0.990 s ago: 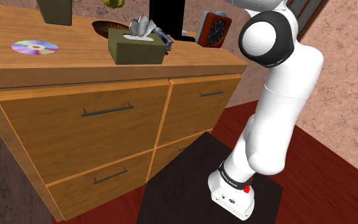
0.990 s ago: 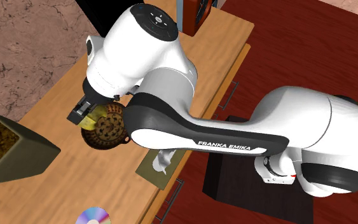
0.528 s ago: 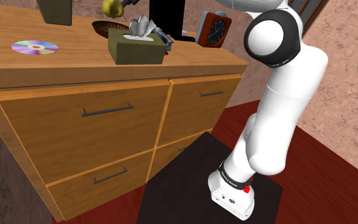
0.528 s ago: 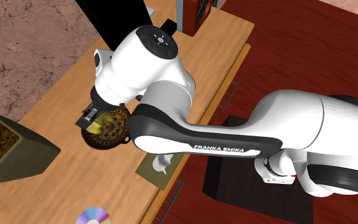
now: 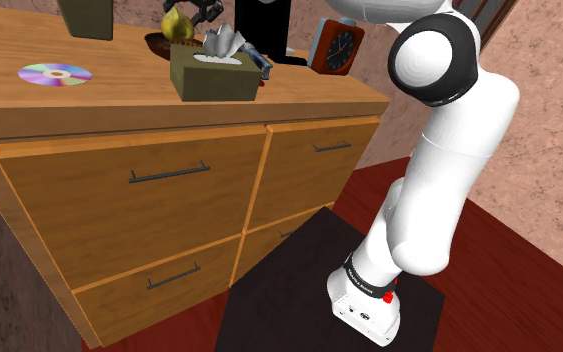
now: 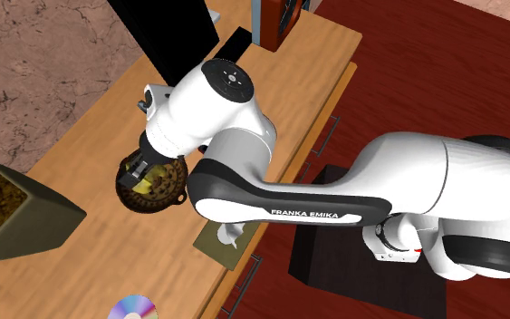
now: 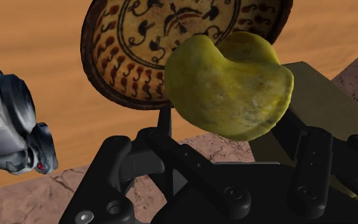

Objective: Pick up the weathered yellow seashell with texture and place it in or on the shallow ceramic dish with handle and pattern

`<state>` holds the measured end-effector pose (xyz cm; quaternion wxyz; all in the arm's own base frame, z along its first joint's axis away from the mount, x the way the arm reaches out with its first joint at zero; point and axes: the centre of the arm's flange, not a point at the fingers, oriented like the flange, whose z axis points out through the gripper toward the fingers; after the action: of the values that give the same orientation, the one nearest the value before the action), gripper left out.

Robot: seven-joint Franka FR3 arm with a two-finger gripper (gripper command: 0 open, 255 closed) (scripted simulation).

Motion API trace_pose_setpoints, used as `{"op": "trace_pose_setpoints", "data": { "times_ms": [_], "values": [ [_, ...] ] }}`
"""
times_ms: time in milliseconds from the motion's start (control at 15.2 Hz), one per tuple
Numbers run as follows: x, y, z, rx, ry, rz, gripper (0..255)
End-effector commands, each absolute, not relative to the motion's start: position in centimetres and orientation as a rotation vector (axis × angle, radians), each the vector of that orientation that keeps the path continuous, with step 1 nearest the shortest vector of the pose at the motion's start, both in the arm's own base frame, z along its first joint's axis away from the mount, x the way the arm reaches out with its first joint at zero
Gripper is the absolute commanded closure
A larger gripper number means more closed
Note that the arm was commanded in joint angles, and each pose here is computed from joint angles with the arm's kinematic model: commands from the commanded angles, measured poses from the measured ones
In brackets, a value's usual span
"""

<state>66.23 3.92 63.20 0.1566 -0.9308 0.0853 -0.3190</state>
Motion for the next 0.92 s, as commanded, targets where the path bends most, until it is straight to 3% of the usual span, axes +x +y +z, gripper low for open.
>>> {"op": "trace_pose_setpoints", "data": {
  "times_ms": [0,330,396,858],
  "values": [
    [66.2,3.9,63.1,-2.664,0.244,-0.915,255],
    [66.2,3.9,63.1,-2.664,0.244,-0.915,255],
    [66.2,3.9,63.1,-2.664,0.244,-0.915,0],
    [64.6,3.3,65.1,-2.664,0.244,-0.915,0]
  ]
}}
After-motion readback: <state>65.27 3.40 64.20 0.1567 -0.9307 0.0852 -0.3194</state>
